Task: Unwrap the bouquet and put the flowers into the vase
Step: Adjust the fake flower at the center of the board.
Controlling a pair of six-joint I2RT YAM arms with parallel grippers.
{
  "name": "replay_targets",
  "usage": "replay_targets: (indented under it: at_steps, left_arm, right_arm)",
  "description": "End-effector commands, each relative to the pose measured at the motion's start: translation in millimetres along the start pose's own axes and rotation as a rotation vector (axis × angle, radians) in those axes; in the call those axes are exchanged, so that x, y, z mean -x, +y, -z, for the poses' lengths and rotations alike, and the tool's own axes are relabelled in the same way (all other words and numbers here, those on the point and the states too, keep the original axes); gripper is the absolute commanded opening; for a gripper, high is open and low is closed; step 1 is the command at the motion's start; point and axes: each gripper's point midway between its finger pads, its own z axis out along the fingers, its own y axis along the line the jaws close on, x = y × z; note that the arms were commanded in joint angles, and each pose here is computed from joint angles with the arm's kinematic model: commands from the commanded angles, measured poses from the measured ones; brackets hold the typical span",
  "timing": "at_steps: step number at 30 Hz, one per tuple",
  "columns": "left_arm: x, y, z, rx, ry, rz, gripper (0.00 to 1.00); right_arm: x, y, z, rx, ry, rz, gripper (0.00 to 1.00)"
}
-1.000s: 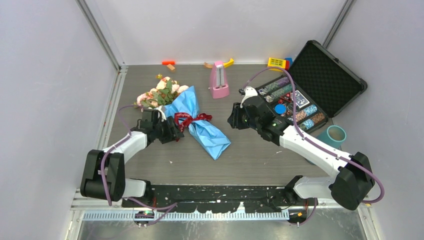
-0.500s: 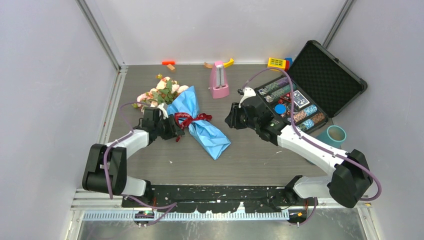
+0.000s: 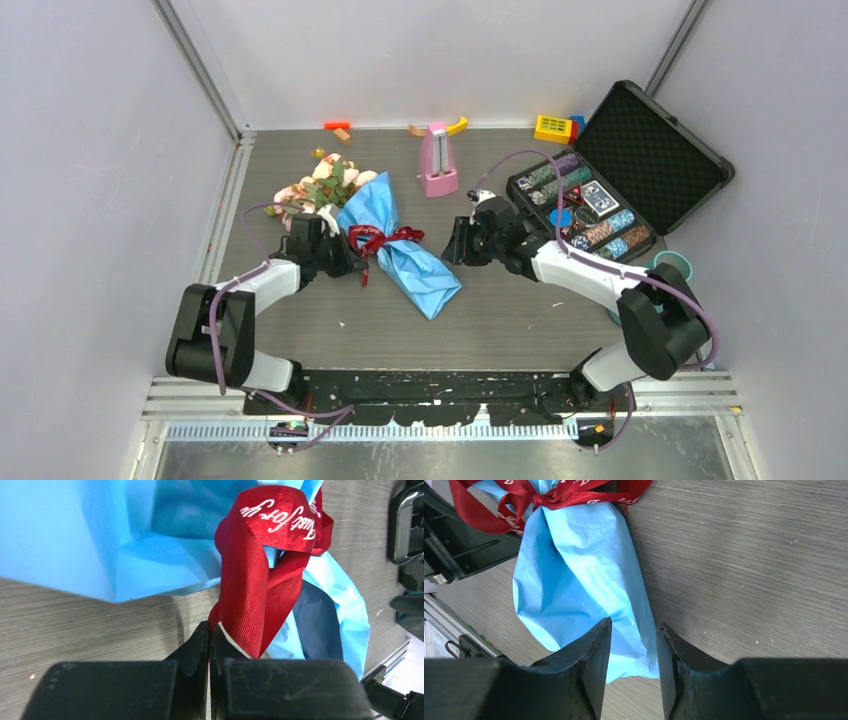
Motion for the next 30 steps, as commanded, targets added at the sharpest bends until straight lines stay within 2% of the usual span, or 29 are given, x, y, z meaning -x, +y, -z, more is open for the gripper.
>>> replay_targets:
  at_steps: [1,9,13,18,23,30]
  left_arm:
    - [12.4,-10.3,10.1,-0.016,-0.063,0.005,0.00]
    - [11.4,-6.0,7.0,0.022,-0.032,0.053,0.00]
    - [16.2,-9.4,6.4,0.024,-0.028,0.077,0.00]
    - [25.4,-11.1,5.4,0.031,-0.047,0.085,0.00]
    - [28.9,-3.9,7.7,0.081,-0.056,0.071,0.00]
    - [30.1,18.0,20.8,0.204,-0.091,0.051,0.00]
  right_arm:
    - [3.4,7.0,-12.8,0.058,0.002,-0.019,0.45]
    - [-9.7,2.8,-26.3,0.062,0.052,-0.019,0.45]
    - [-19.3,10.1,-25.7,0.099,0.087,-0.008,0.38]
    - [-41.0,23.2,-27.8,0.137,0.150,0.039,0.23]
    - [-71.3,62.3,-31.7,0.205,0.225,0.141,0.11]
    - [-109.9,134.2,-41.5,0.333,0.303,0.250,0.09]
